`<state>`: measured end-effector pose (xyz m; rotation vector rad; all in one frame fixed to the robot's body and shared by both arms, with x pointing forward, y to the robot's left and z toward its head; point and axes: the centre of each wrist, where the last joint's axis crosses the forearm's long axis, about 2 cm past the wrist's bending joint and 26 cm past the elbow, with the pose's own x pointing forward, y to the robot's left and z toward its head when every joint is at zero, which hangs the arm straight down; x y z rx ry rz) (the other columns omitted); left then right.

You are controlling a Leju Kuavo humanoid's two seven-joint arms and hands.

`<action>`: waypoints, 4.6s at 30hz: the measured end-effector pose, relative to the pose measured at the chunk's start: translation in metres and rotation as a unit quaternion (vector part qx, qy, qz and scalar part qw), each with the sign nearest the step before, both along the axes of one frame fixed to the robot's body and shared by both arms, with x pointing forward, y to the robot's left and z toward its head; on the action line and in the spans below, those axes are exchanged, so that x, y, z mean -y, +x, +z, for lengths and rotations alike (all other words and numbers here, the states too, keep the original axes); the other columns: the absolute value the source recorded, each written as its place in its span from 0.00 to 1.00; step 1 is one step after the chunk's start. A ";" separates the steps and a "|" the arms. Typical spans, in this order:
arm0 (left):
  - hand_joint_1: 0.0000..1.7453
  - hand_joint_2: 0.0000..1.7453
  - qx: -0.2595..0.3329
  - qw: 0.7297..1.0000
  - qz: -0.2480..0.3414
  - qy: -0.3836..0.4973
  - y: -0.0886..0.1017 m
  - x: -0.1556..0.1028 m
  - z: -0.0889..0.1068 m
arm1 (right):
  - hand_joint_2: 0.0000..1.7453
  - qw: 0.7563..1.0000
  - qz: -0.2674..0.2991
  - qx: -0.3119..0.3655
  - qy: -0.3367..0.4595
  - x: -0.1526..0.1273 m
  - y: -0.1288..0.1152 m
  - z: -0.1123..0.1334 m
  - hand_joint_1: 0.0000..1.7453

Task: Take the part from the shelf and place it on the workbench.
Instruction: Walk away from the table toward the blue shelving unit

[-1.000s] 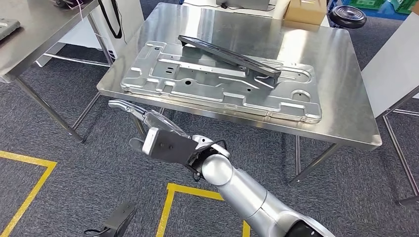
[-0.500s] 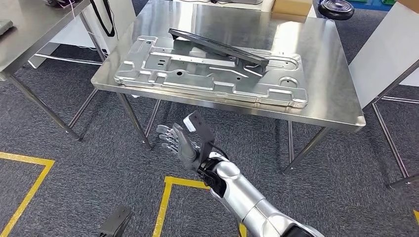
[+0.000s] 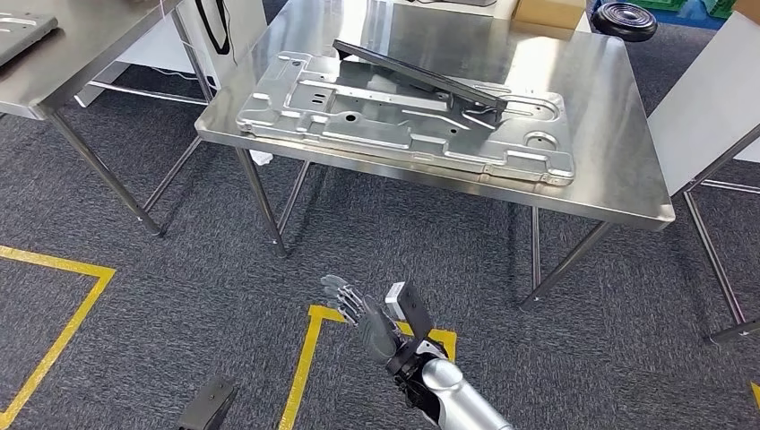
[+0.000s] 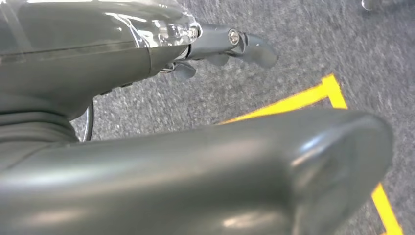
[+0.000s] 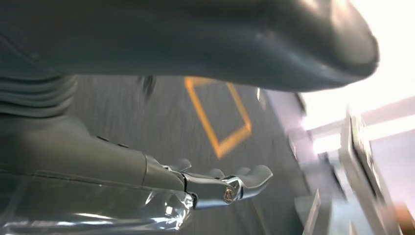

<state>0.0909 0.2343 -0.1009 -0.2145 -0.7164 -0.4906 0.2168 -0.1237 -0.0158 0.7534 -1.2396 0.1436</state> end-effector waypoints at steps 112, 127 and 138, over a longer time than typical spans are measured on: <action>0.00 1.00 -0.141 0.984 0.013 0.109 -0.046 -0.019 -0.009 | 1.00 0.750 -0.022 -0.389 -0.535 0.151 -0.168 -0.094 0.00; 0.00 0.00 -0.117 0.977 0.151 0.097 -0.013 -0.042 -0.003 | 1.00 0.740 -0.006 -0.495 -0.456 0.158 -0.254 -0.099 0.00; 0.00 1.00 -0.265 0.939 0.198 0.093 -0.123 -0.045 -0.013 | 1.00 0.819 -0.079 -0.418 -0.384 0.155 -0.168 -0.092 0.00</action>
